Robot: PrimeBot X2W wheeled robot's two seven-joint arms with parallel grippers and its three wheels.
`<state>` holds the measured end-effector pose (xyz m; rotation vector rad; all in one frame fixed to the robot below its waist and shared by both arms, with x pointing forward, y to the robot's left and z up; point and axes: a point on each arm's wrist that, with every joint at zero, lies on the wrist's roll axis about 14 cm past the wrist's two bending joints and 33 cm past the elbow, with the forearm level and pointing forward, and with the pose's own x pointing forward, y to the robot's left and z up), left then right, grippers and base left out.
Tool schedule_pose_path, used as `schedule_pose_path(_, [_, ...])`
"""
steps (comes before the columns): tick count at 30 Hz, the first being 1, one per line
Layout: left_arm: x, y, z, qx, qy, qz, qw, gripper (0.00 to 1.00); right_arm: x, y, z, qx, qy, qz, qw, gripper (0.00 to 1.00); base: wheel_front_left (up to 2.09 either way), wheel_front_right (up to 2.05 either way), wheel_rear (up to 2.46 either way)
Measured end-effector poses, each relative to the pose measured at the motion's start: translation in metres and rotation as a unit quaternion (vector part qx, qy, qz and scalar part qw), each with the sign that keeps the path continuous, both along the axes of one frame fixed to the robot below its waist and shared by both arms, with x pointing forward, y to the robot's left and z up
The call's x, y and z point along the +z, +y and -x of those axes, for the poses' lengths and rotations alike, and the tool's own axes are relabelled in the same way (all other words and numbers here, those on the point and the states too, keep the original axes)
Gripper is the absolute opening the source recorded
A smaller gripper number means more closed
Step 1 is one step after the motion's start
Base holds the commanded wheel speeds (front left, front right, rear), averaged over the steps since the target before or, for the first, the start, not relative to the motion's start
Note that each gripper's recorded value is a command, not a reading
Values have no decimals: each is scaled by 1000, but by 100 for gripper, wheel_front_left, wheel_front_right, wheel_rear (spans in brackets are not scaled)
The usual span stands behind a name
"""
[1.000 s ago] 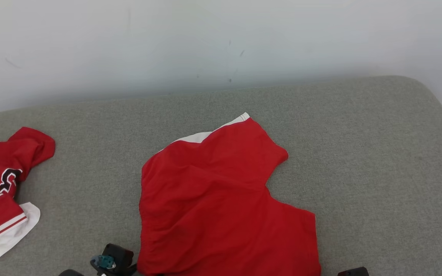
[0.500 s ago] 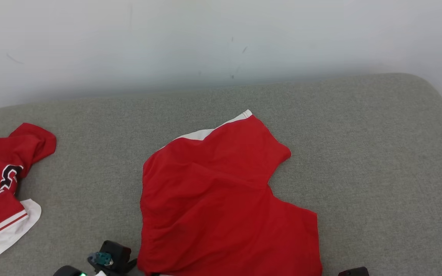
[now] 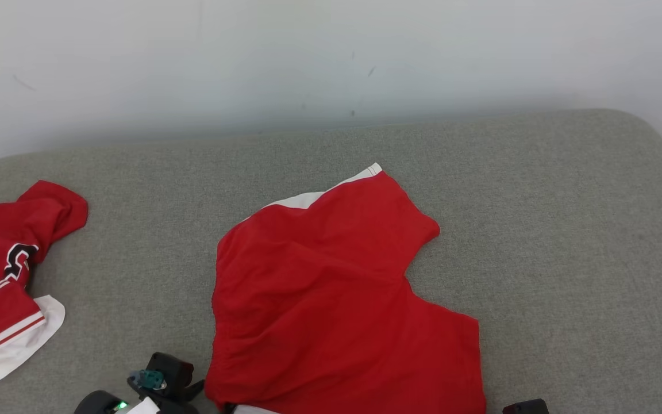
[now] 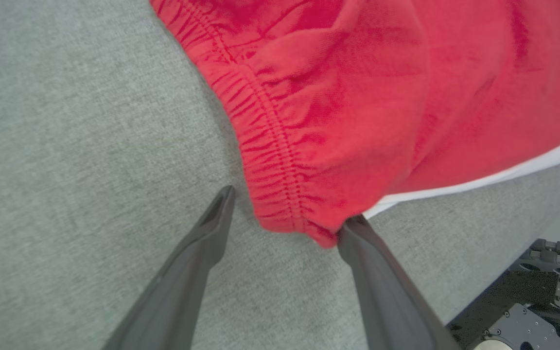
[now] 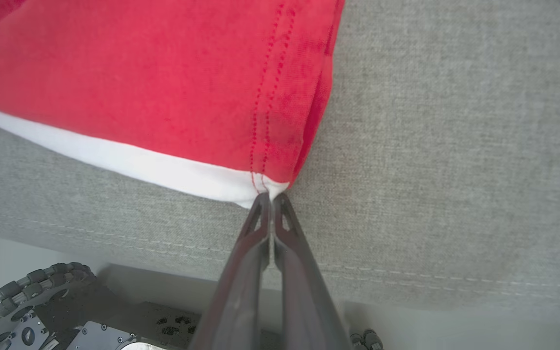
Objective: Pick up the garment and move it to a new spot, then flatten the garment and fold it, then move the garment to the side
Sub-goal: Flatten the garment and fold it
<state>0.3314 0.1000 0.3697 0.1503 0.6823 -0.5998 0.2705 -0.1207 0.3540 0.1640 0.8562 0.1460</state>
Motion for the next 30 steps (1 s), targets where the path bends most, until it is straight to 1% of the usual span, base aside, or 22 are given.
schedule_pose_path(10, [5,14,3,6,-13,-9,1000,100,2,-7,2,-6,-6,8,1000,0,0,0,0])
schedule_pose_path(15, [6,11,9,-8,-18,-11,1000,100,4,-19,1,-17,-14,19,1000,0,0,0,0])
schedule_pose_path(19, [9,12,10,-4,-18,-2,1000,100,7,-23,0,-24,-21,22,999,0,0,0,0])
schedule_pose_path(30, [8,-1,18,-29,-15,2,999,100,11,-24,-1,-26,-28,22,999,0,0,0,0])
